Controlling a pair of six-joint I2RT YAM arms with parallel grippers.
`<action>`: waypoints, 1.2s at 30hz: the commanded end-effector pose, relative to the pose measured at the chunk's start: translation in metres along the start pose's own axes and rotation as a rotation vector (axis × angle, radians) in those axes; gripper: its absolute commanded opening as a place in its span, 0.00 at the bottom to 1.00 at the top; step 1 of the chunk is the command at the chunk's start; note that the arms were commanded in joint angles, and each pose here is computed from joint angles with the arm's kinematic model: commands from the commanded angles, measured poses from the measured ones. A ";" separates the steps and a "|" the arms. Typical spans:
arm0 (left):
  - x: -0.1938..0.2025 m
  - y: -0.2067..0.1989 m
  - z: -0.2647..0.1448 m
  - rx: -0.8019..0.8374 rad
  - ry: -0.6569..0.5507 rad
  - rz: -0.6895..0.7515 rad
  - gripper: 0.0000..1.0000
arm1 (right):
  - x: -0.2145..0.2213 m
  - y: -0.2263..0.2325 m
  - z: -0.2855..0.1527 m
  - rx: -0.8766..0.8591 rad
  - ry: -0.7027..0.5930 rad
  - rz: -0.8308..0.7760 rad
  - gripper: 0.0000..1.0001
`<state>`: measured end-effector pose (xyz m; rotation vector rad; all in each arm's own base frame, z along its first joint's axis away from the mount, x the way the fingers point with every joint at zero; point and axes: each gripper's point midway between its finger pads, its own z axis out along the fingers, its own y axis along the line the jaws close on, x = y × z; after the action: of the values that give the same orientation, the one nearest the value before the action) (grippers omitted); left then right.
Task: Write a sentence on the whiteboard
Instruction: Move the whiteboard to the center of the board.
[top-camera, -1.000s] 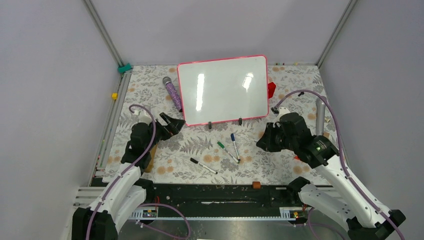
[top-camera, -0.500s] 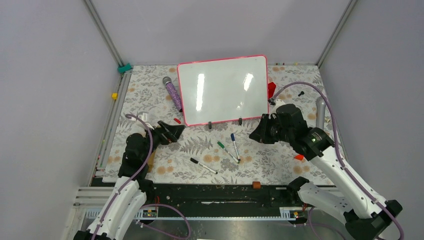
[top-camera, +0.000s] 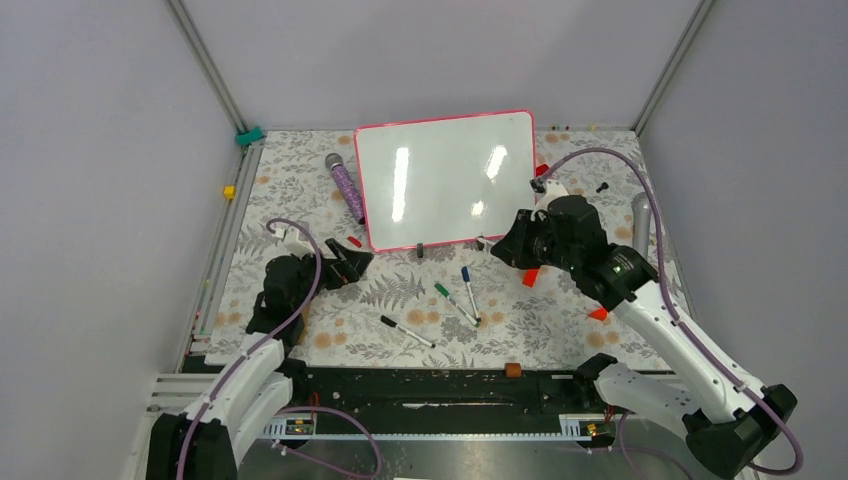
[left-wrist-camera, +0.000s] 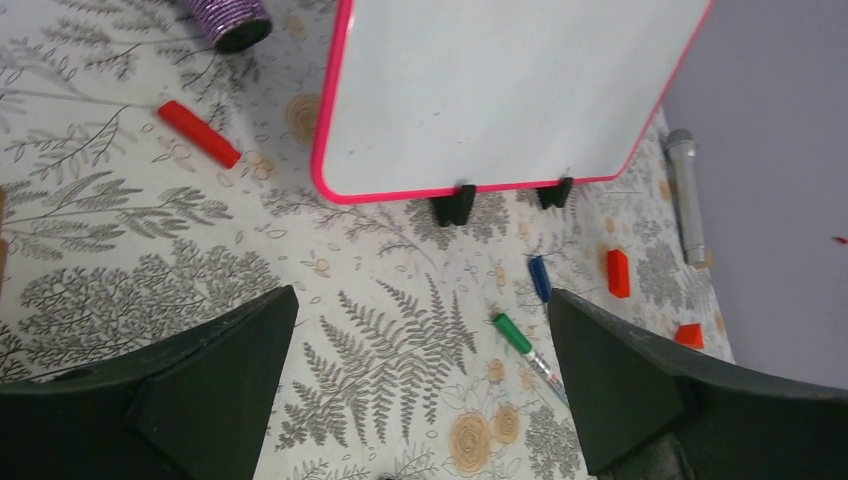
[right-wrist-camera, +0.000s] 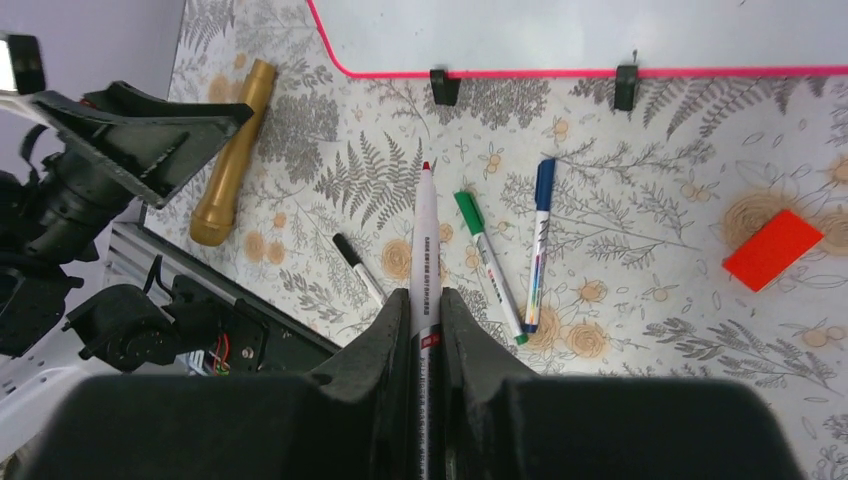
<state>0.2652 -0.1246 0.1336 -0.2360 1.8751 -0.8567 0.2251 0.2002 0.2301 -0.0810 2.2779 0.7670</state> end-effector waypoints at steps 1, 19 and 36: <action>-0.044 -0.010 0.016 0.007 -0.122 0.052 0.99 | -0.041 0.012 -0.025 -0.030 -0.187 -0.076 0.00; -0.086 -0.008 0.039 -0.022 -0.235 0.079 0.99 | -0.027 -0.020 -0.052 0.057 -0.267 -0.159 0.00; -0.083 -0.013 0.052 0.040 -0.178 0.161 0.99 | -0.023 -0.012 -0.039 0.017 -0.227 -0.128 0.00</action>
<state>0.3353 -0.1111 0.1507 -0.2553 1.7810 -0.7423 0.2208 0.1636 0.2533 -0.1349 2.0727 0.6270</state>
